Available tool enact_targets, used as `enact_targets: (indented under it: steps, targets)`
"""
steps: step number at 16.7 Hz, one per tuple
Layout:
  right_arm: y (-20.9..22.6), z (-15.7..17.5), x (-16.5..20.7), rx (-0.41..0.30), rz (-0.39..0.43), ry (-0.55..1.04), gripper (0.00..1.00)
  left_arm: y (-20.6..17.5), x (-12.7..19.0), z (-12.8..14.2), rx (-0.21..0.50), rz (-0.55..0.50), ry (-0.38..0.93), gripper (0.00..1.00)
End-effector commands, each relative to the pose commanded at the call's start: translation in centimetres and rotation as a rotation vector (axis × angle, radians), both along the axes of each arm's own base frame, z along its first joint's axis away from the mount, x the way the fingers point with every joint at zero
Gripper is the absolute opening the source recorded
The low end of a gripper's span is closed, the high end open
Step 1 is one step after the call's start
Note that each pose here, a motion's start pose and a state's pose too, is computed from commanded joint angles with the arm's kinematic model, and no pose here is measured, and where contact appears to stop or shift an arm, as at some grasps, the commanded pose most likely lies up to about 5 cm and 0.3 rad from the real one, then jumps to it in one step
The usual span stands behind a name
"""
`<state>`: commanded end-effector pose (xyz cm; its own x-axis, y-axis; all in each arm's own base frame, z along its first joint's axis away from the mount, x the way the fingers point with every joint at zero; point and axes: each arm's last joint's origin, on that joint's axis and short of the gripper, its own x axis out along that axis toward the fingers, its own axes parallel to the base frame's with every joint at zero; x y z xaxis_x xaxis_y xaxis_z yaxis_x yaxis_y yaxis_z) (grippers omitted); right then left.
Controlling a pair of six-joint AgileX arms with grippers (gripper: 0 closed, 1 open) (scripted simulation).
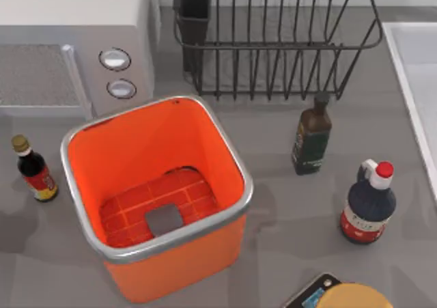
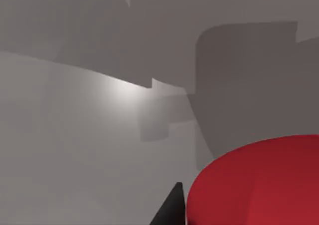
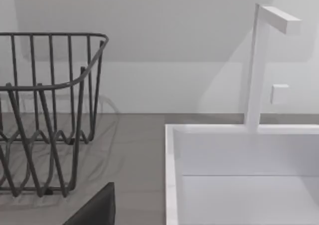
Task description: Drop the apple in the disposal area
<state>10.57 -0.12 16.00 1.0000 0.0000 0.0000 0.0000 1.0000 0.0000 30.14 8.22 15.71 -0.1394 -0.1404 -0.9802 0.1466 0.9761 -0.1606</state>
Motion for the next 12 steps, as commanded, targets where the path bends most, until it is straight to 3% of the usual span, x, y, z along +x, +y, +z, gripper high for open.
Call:
enact_targets:
  steps: [3,7,12]
  targets:
    - [0.0,0.0,0.0,0.000,0.000,0.000,1.00,-0.1,0.6,4.2,0.015,-0.018,-0.028,0.00]
    - [0.0,0.0,0.0,0.000,0.000,0.000,1.00,0.2,1.5,9.3,0.107,-0.041,-0.117,0.00]
    - [0.0,0.0,0.0,0.000,0.000,0.000,1.00,0.7,1.7,10.7,0.140,-0.034,-0.136,0.00]
